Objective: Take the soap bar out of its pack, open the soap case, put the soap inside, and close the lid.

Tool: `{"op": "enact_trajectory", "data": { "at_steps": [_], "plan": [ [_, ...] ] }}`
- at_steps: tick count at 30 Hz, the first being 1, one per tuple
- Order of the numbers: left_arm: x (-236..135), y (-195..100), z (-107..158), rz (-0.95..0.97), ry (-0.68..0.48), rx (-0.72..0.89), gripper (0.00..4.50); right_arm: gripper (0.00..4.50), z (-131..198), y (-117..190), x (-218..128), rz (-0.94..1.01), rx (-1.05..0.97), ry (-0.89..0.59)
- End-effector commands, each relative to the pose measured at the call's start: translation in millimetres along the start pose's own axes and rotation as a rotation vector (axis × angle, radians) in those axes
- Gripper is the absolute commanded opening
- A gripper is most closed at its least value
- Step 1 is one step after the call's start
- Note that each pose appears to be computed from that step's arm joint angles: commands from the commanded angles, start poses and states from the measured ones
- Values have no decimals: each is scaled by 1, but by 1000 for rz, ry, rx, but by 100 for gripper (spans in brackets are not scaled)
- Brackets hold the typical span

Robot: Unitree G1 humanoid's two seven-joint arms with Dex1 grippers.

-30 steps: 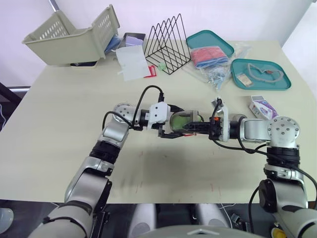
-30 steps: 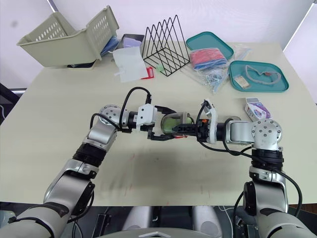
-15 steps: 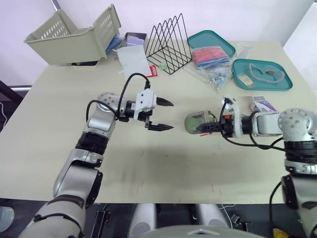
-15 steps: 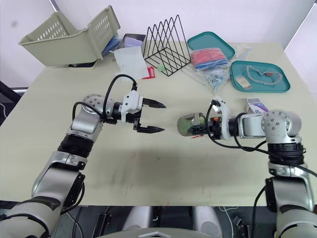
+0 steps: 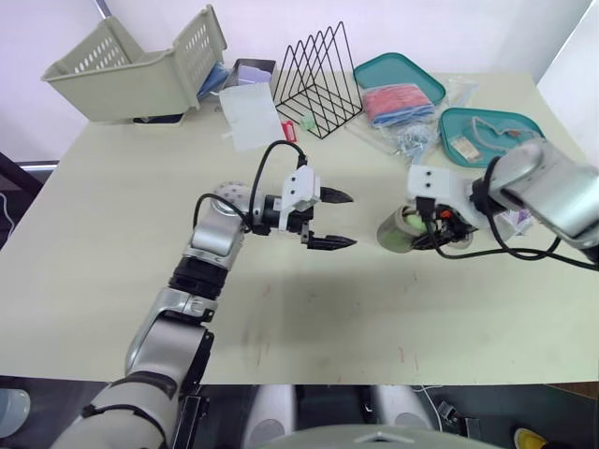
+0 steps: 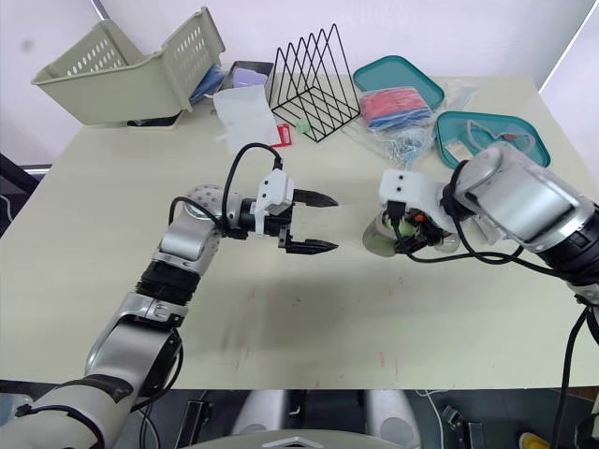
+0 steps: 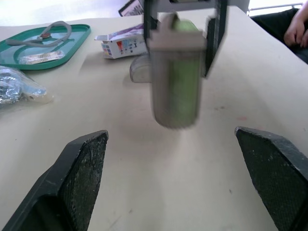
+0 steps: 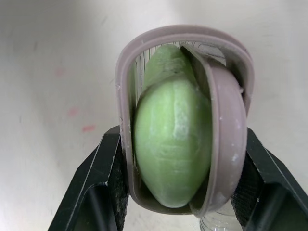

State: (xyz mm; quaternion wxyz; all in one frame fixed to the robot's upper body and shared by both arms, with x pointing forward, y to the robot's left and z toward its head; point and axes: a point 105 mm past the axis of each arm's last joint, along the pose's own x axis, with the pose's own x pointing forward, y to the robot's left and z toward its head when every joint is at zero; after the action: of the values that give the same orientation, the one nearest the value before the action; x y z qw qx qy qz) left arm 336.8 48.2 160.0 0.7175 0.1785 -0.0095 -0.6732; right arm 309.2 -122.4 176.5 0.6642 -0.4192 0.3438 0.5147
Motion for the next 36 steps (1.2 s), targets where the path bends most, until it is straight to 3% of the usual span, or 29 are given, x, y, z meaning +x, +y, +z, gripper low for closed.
{"op": "enact_trajectory", "data": {
  "at_steps": [1,9,16,32,34,35,36],
  "plan": [
    [12,-4,17,-12,-32,39,450,206,15,-4,-5,-36,-132,59],
    [36,-20,10,-33,-22,13,450,206,17,-15,7,-61,-189,135],
    [46,-10,5,61,-7,22,450,206,23,-15,10,-41,-189,121],
    [53,-10,3,58,-6,10,450,206,28,-13,13,-18,-191,105],
    [55,-8,2,66,-4,12,400,206,29,-13,13,-19,-190,101],
    [56,-7,2,69,-4,14,350,206,29,-13,13,-19,-190,101],
    [57,-6,2,73,-6,17,336,206,29,-14,13,-20,-190,101]
  ]
}}
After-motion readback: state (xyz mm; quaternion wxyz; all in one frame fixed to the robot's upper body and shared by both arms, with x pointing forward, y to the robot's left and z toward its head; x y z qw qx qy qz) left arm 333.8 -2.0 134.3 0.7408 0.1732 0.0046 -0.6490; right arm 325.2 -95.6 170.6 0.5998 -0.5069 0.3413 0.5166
